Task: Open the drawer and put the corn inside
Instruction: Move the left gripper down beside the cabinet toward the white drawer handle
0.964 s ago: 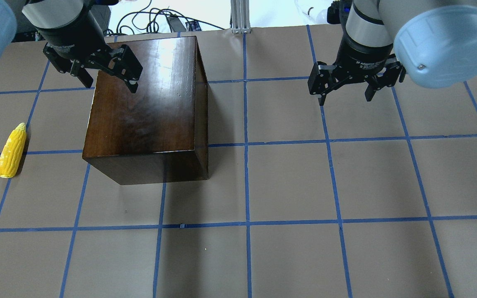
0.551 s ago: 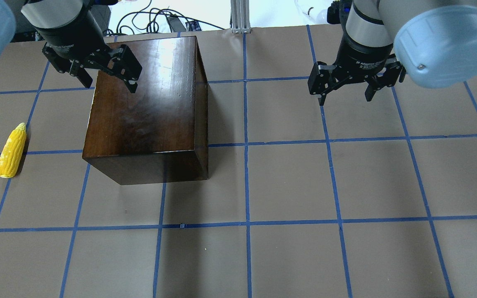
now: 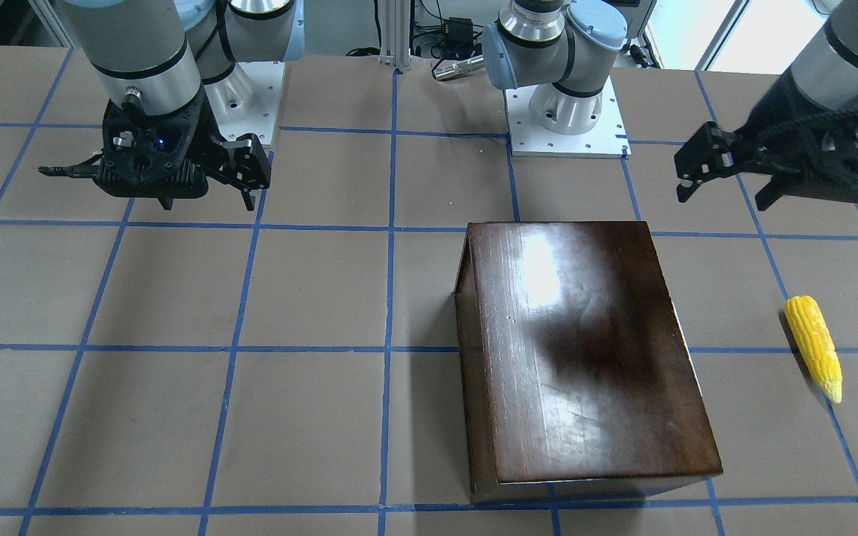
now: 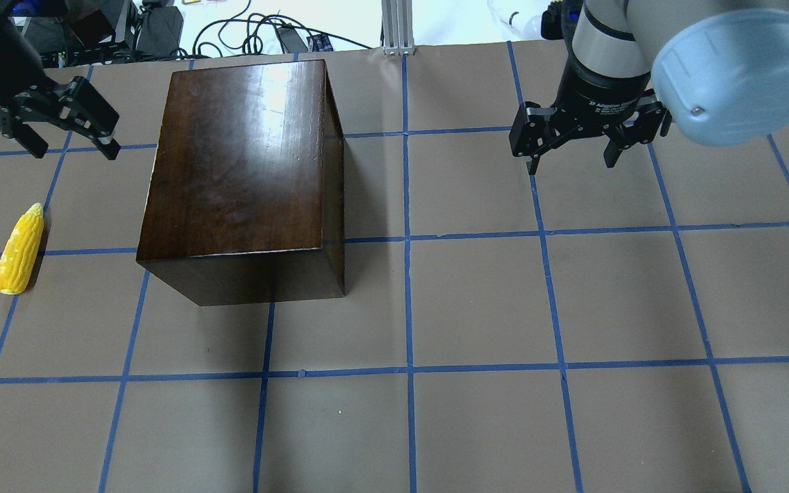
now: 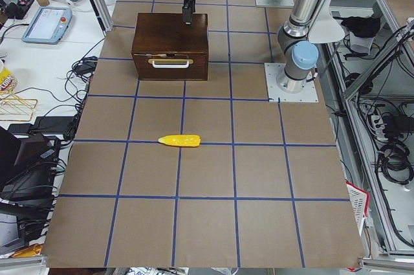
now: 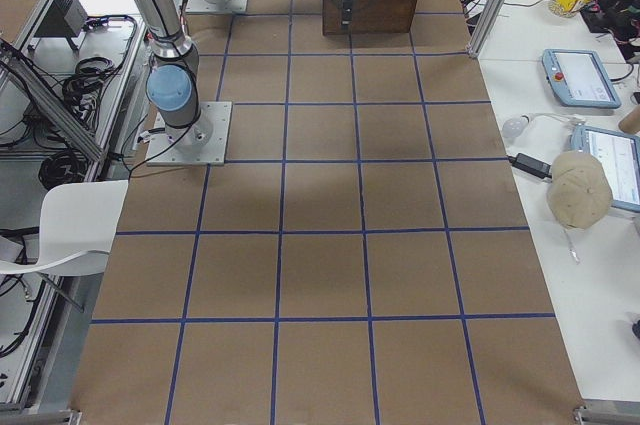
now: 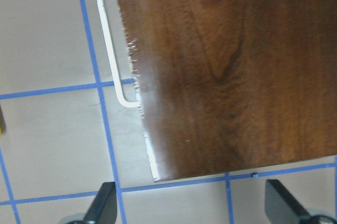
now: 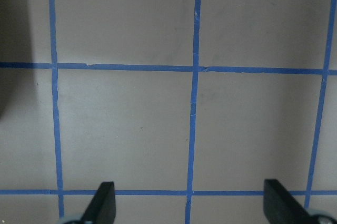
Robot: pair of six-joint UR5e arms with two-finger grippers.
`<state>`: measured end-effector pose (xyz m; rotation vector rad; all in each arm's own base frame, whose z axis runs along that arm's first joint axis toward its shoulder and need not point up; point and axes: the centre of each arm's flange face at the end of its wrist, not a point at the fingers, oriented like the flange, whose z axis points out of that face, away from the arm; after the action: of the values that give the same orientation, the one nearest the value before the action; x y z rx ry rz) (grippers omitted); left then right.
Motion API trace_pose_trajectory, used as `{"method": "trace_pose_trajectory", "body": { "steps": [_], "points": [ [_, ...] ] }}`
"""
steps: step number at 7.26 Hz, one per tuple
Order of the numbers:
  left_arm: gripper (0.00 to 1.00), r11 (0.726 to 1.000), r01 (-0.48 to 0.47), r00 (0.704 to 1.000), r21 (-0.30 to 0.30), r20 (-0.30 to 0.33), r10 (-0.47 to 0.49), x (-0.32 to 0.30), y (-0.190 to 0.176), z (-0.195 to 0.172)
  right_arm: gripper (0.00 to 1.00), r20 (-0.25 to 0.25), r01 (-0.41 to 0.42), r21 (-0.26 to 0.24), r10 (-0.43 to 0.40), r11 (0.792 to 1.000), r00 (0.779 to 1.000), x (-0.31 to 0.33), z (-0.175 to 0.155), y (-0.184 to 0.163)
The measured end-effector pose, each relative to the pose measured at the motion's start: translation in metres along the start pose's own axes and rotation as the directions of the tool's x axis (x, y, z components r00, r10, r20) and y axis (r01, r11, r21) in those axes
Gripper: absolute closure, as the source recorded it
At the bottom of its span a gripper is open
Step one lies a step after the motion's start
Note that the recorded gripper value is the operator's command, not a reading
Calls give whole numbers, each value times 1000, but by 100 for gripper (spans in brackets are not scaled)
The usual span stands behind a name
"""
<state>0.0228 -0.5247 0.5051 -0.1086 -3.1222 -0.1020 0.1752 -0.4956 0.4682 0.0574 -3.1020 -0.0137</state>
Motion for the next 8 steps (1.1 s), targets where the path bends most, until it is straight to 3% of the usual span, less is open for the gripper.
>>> {"method": "trace_pose_trajectory", "body": {
  "steps": [4,8],
  "points": [
    [0,997,57,998,-51,-38,-59,-84,-41,67,0,0,0,0,0,1000,1000,0,0,0],
    [0,998,-1,995,-62,-95,-5,-102,-81,129,0,0,0,0,0,1000,1000,0,0,0]
  ]
}}
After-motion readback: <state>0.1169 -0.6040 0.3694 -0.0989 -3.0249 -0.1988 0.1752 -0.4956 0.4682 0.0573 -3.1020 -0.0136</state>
